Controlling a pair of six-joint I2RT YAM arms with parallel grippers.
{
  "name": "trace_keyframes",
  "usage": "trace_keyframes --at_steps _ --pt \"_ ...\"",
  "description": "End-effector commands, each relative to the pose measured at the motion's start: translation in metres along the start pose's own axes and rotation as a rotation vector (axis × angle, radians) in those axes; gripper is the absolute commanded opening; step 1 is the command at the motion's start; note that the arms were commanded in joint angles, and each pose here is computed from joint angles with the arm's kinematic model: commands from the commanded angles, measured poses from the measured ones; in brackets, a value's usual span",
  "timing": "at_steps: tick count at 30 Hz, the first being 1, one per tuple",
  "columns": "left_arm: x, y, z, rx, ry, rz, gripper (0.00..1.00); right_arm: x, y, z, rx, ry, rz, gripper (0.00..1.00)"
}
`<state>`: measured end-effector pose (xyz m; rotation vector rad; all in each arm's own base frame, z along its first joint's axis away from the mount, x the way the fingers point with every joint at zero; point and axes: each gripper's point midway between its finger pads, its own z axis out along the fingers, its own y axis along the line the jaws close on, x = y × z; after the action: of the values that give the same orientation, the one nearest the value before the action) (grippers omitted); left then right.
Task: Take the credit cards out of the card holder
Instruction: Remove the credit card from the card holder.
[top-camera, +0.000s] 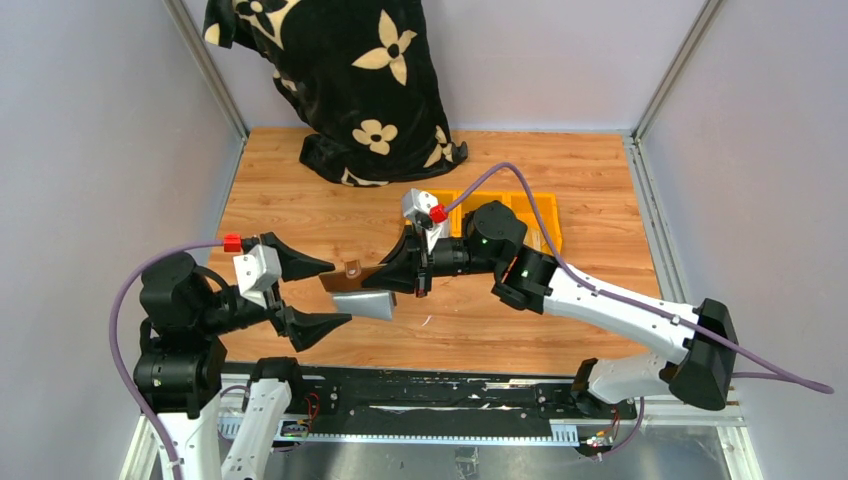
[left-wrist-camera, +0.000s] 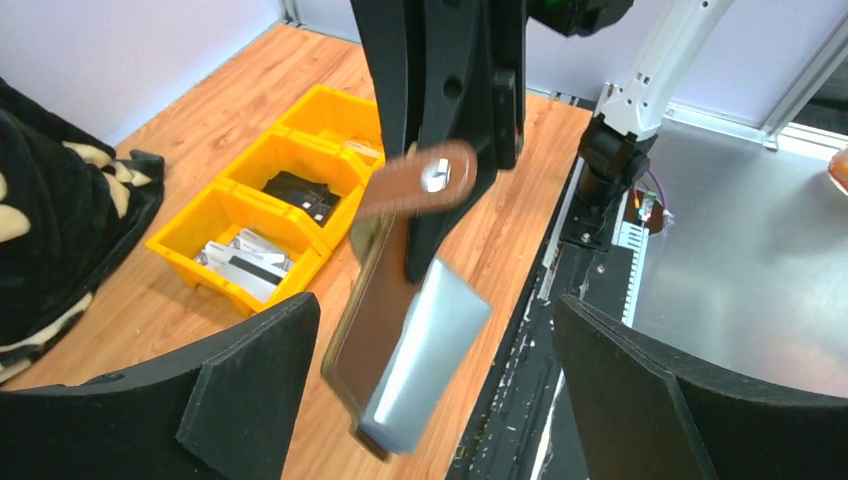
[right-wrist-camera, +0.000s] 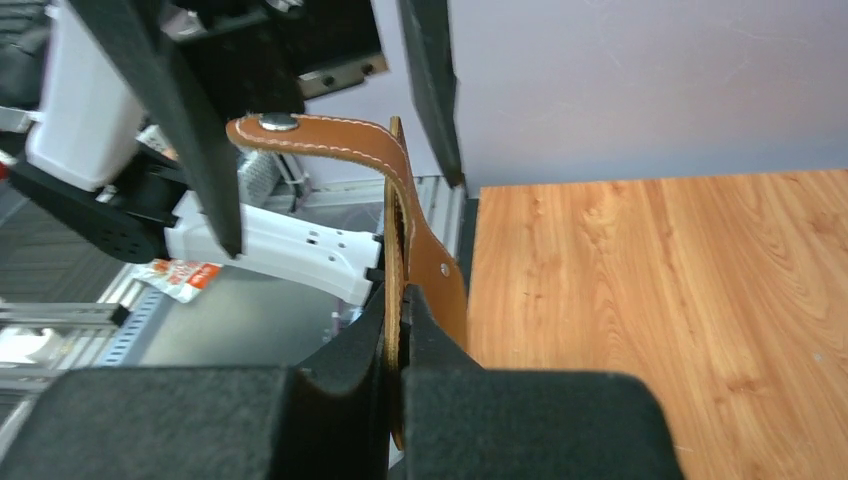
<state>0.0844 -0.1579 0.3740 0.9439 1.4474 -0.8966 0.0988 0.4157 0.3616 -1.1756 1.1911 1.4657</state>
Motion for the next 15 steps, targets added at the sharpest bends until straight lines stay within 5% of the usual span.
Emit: trace_keyframes --at_steps 1,15 --pt "0.004 -0.004 0.0 0.015 -0.001 -0.013 0.93 -0.038 0.036 -0.009 -0.148 -0.049 0.015 0.0" --pt "0.002 -0.003 0.006 0.095 0.008 -0.109 0.17 -0.051 0.046 0.012 -0.239 -0.053 0.102 0.0"
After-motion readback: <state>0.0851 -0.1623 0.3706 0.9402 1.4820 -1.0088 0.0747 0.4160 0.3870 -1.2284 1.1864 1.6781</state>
